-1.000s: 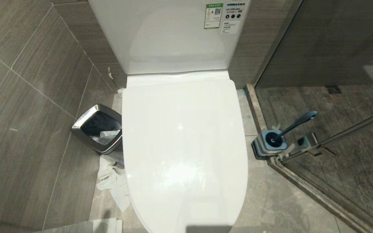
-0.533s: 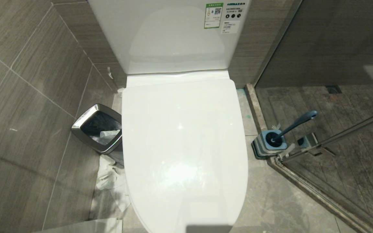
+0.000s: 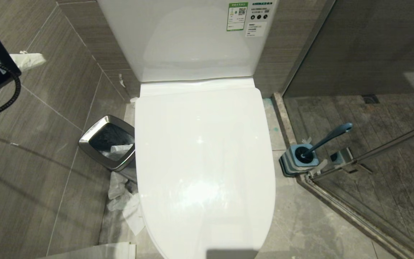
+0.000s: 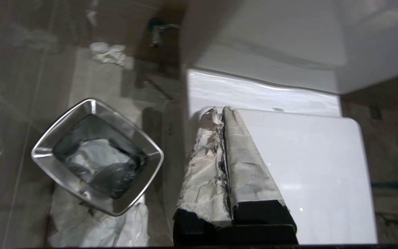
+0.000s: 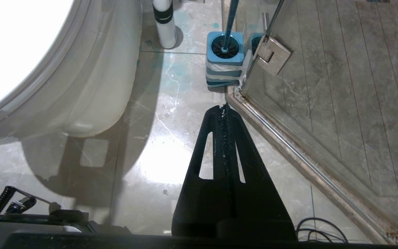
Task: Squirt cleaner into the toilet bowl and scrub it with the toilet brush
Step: Use the left hand to lift the toilet lid slightly
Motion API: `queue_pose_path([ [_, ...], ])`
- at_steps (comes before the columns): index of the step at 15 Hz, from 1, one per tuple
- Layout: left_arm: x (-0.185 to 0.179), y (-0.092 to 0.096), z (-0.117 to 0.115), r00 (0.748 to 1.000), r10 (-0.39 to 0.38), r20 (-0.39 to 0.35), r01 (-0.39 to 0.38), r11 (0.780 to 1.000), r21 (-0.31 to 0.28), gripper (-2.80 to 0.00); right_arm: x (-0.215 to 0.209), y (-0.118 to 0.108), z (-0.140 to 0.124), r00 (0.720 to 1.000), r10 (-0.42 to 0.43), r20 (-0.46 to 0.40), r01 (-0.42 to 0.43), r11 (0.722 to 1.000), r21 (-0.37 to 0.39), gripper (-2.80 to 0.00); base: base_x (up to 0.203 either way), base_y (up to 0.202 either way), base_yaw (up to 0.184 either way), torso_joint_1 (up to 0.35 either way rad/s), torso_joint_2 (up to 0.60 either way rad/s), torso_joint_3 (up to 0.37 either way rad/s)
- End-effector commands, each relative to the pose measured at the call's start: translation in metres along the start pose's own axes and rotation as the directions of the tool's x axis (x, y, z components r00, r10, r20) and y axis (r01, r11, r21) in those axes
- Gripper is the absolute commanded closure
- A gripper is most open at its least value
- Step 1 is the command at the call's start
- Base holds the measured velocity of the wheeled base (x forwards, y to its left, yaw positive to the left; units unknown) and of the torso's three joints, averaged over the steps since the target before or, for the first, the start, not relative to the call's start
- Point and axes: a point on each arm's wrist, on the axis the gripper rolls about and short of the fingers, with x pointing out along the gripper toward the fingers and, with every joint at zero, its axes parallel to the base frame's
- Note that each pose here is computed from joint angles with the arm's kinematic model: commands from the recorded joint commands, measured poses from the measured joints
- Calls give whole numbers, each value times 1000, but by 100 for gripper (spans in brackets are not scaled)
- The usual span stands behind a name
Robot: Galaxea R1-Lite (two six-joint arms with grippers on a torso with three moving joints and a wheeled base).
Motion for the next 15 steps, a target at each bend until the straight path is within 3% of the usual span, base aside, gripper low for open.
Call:
queue_pose_path([
  [1, 23, 18, -17, 994, 102, -47, -103, 994, -27, 0, 0, 0, 0, 1000, 0, 0, 0, 1000, 0, 0, 0, 0, 0, 0, 0, 0],
  [5, 37, 38, -35, 978, 144, -148, -150, 988, -28, 0, 0, 0, 0, 1000, 0, -1, 0, 1000, 0, 0, 0, 0, 0, 0, 0, 0],
  [7, 43, 50, -43, 974, 58, -221, -75, 995, -69, 0, 0, 0, 0, 1000, 0, -1, 0, 1000, 0, 0, 0, 0, 0, 0, 0, 0],
  [9, 42, 61, -53, 943, -61, -328, 12, 989, -148, 0, 0, 0, 0, 1000, 0, -1, 0, 1000, 0, 0, 0, 0, 0, 0, 0, 0],
  [11, 33, 71, -59, 875, -256, -410, 142, 947, -287, 0, 0, 0, 0, 1000, 0, -1, 0, 1000, 0, 0, 0, 0, 0, 0, 0, 0],
  [13, 23, 78, -65, 800, -420, -427, 238, 877, -417, 0, 0, 0, 0, 1000, 0, -1, 0, 1000, 0, 0, 0, 0, 0, 0, 0, 0],
  [15, 17, 87, -90, 760, -470, -449, 247, 848, -469, 0, 0, 0, 0, 1000, 0, 0, 0, 1000, 0, 0, 0, 0, 0, 0, 0, 0],
])
